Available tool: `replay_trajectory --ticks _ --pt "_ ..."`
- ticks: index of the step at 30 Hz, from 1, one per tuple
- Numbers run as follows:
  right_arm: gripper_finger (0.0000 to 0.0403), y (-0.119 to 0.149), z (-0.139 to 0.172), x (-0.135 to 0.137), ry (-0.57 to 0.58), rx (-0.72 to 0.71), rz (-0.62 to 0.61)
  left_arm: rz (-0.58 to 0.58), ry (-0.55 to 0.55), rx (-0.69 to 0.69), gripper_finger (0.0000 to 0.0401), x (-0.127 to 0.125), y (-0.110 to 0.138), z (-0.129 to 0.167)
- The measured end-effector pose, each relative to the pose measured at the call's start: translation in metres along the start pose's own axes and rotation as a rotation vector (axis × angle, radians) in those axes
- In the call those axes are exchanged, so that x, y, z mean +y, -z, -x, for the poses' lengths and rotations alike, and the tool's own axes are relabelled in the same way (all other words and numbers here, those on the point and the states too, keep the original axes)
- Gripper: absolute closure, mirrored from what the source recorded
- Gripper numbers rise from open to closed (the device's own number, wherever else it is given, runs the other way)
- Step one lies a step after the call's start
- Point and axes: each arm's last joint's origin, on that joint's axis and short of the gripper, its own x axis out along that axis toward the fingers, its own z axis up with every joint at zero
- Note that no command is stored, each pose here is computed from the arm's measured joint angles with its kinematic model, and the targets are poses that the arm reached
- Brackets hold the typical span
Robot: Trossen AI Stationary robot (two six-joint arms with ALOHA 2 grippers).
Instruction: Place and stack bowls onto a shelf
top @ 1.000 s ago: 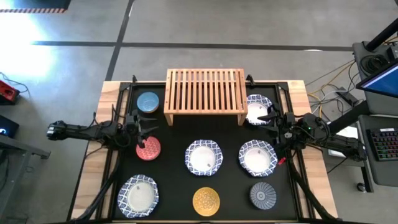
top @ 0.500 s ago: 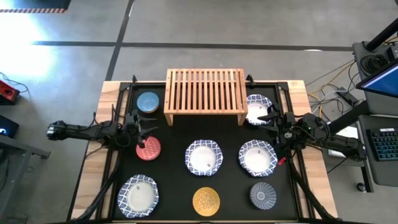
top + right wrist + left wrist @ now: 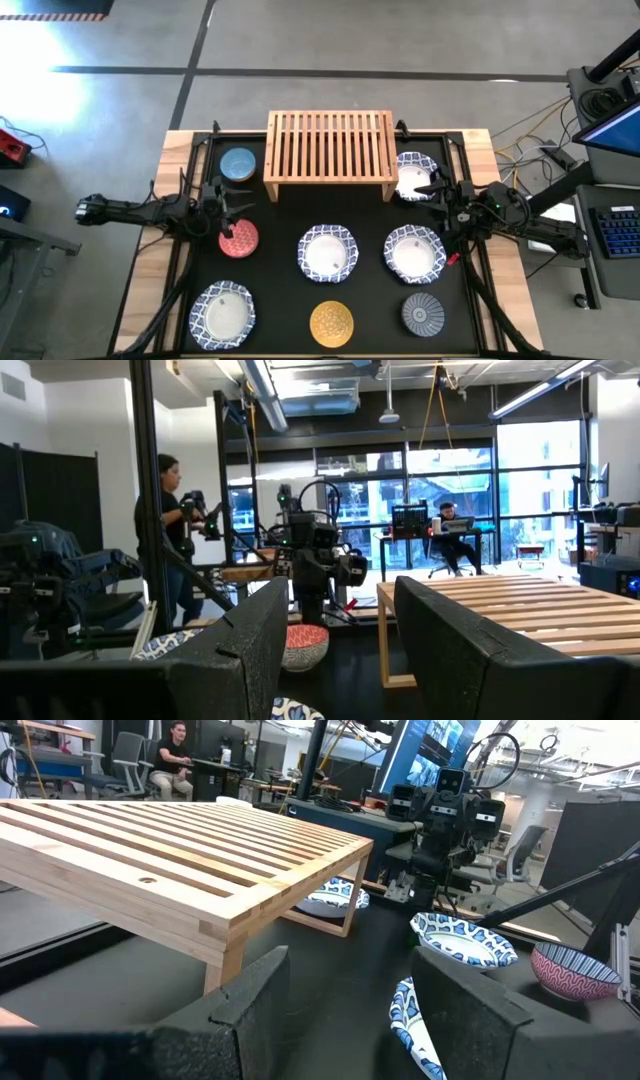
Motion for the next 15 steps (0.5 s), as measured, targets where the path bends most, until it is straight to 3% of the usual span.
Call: replay_trajectory --ticks 7,12,15 --pt "0.0229 -0.0007 0.0000 0.0001 -0.002 -0.007 -0.005 0.000 0.000 -0.001 0.0207 0.0000 -0.0001 0.0000" --pt "0.0229 -0.0006 0.0000 0.0001 -0.002 -0.006 -0.159 0.000 0.000 0.000 0.0207 0.0000 -0.0001 0.0000" --pt "0.0229 -0.0017 0.0000 -0.0010 0.037 -0.024 -0.153 0.000 0.000 0.000 0.0207 0.0000 0.0000 0.0000"
